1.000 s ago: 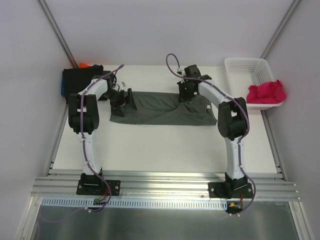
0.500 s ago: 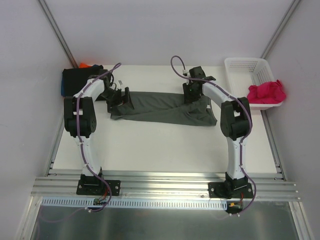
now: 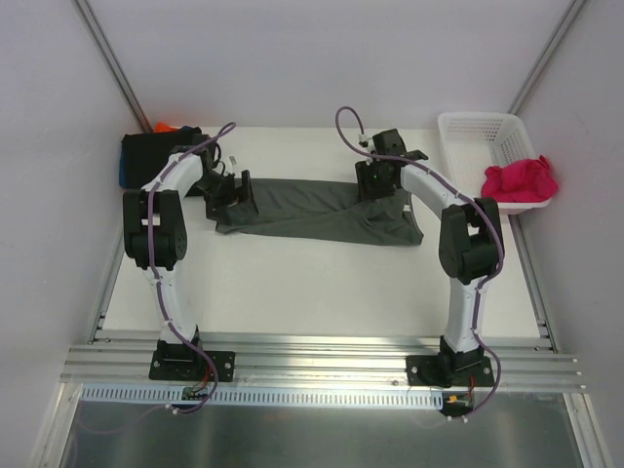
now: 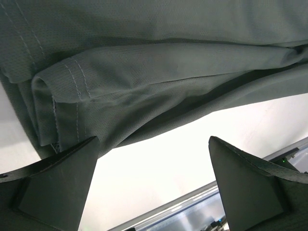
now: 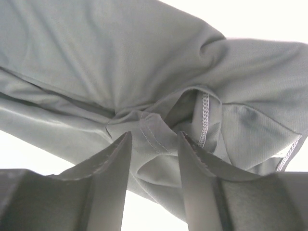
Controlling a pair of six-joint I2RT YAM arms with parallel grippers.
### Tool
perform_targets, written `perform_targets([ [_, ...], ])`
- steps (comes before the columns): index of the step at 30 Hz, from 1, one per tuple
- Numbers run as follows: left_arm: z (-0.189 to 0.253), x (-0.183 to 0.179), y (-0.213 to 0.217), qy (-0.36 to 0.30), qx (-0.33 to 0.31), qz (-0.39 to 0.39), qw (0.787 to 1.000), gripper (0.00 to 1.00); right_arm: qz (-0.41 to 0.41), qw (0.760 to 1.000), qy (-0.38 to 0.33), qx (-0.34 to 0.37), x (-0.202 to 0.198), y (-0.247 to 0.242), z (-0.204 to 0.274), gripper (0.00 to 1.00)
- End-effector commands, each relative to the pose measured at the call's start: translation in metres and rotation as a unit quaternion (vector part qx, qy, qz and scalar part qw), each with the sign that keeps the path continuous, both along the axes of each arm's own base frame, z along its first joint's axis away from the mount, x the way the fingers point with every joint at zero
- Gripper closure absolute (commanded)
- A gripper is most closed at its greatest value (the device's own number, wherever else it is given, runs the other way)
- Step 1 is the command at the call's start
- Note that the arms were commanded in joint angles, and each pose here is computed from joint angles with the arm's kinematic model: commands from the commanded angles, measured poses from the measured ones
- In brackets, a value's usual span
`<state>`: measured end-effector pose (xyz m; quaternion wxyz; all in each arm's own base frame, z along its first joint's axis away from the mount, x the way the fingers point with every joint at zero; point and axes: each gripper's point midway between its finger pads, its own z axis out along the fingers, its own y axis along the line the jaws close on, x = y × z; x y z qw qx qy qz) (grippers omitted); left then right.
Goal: Fold and stack the t-shirts
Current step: Fold the tshirt
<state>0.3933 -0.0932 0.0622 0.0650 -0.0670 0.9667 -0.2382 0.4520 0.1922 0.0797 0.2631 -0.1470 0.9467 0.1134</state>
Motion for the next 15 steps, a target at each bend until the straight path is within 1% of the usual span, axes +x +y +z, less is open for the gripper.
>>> perform_targets([
  [1, 0.036, 0.019, 0.014, -0.063, 0.028, -0.003, 0.998, 0.03, 0.007, 1.000, -0.022, 0.014, -0.006, 0.003, 0.024, 0.56],
  [5, 0.034, 0.029, 0.029, -0.066, 0.034, 0.008, 0.997, 0.05, 0.009, 1.000, -0.014, 0.018, -0.009, 0.004, 0.020, 0.58],
  [15, 0.010, 0.032, 0.032, -0.035, 0.018, 0.015, 0.999, 0.09, 0.009, 1.000, -0.014, 0.018, -0.005, 0.007, 0.018, 0.59],
])
